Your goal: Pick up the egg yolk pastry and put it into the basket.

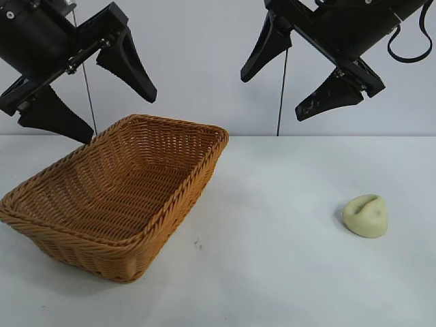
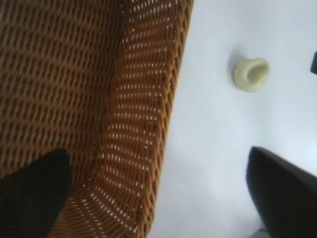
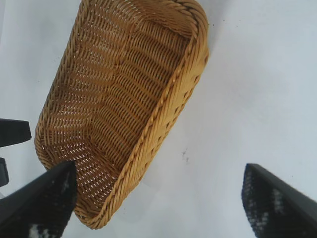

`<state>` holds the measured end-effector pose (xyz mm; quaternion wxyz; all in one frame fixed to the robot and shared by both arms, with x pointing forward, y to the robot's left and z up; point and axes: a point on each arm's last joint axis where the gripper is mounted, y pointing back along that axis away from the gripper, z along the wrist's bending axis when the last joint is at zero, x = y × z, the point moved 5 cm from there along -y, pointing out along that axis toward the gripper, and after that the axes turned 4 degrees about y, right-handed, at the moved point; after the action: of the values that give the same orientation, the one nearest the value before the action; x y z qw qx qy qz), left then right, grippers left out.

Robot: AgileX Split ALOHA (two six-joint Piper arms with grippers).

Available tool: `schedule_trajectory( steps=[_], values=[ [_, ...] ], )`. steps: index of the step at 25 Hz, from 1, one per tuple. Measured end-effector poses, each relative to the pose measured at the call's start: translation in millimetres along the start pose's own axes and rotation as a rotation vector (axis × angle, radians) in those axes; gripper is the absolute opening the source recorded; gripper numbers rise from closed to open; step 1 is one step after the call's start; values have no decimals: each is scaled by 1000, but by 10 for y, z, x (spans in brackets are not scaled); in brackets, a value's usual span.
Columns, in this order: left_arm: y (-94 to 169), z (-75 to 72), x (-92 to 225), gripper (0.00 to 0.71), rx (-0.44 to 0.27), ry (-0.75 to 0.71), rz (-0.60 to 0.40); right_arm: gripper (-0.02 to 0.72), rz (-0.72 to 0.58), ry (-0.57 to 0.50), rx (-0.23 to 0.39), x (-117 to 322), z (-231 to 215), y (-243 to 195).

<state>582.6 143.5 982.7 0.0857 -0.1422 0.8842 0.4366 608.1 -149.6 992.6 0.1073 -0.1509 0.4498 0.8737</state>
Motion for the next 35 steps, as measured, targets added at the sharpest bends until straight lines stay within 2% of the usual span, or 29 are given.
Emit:
schedule_trajectory(
  steps=[3, 6, 11, 13, 17, 21, 24, 29, 35],
  values=[
    [31, 43, -24, 692, -3, 12, -3, 644, 0, 0, 0, 0, 0, 0],
    [167, 75, -53, 692, 2, 26, -13, 644, 0, 0, 0, 0, 0, 0],
    [544, -70, -2, 692, 7, 54, -61, 644, 0, 0, 0, 0, 0, 0],
    [635, -129, 85, 692, -17, 76, -70, 644, -1, 0, 0, -1, 0, 0],
    [727, -140, 359, 692, -126, 143, -89, 644, -1, 0, 0, -1, 0, 0],
    [757, -27, 543, 692, -240, 303, -166, 644, -1, 0, 0, -1, 0, 0],
    [688, 83, 661, 692, -306, 430, -188, 644, -1, 0, 0, -1, 0, 0],
    [607, 252, 746, 692, -348, 589, -233, 644, -2, 0, 0, -2, -1, 0],
    [592, 372, 765, 692, -383, 662, -279, 644, -2, -1, 0, -3, 0, 0]
  ],
)
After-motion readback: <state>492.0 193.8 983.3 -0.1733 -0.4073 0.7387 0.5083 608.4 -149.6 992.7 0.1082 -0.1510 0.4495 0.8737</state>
